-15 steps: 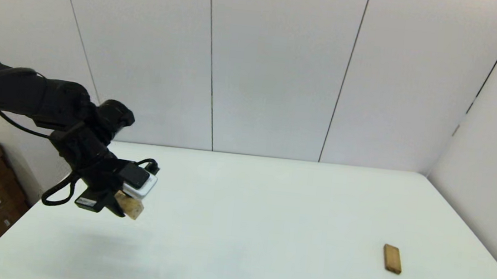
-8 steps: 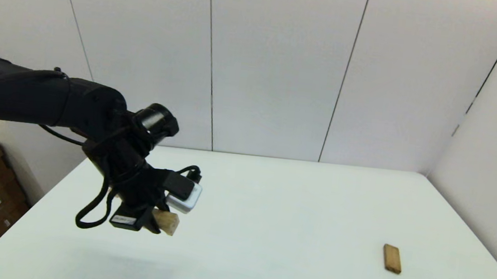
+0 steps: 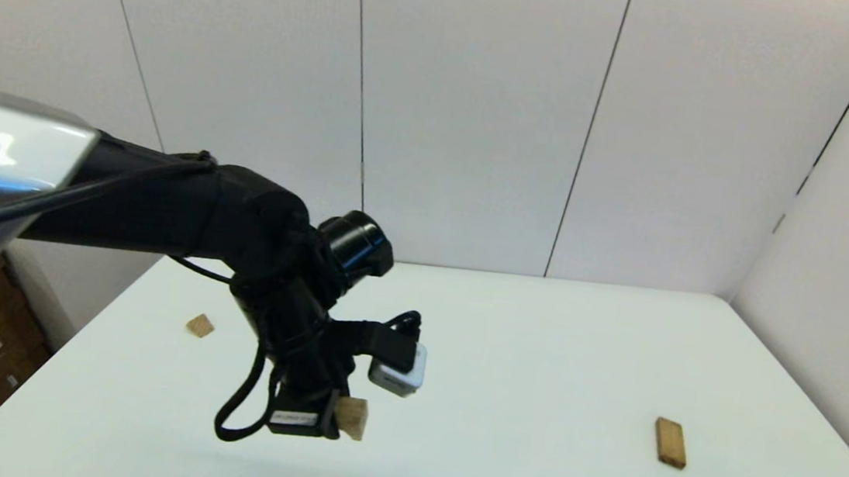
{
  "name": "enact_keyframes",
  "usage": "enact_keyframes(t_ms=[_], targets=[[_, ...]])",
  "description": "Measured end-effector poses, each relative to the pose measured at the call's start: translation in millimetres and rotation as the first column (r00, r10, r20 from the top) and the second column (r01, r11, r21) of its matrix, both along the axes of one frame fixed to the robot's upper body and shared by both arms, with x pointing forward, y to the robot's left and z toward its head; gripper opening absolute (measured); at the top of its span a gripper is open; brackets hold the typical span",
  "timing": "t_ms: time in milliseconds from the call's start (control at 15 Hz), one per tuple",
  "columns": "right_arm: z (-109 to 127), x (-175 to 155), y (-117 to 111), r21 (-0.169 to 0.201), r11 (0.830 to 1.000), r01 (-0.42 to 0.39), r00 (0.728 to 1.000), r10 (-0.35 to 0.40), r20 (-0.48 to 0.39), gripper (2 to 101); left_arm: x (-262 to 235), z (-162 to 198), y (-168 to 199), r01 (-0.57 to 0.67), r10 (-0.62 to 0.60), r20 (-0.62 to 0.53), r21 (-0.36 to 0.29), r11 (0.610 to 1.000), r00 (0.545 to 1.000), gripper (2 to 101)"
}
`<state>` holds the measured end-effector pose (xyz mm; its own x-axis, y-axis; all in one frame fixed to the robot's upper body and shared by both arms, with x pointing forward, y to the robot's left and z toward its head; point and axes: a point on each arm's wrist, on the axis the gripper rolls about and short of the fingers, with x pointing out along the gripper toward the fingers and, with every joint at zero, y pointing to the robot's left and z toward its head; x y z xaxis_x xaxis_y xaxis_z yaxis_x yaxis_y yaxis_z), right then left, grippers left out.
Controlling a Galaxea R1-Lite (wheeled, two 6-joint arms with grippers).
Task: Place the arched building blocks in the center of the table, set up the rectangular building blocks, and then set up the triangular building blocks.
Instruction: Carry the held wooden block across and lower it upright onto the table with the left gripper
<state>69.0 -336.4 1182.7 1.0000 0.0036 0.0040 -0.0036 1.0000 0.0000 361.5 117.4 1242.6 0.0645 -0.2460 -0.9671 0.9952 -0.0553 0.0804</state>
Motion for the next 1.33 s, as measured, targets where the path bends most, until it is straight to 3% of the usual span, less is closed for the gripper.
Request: enact_keyframes(t_ms=[467, 1333], targets=[[0, 0, 0, 0.000, 1.000, 0.000, 1.000, 0.000, 0.000, 98.0, 21, -24, -44, 0.012, -0.012, 0.001, -0.013, 1.000, 1.000, 28.0], [0, 0, 0, 0.000, 1.000, 0.000, 1.000, 0.000, -0.001, 98.0, 57, -69, -76, -0.015, 0.015, -0.006, -0.015, 1.000, 1.000, 28.0]])
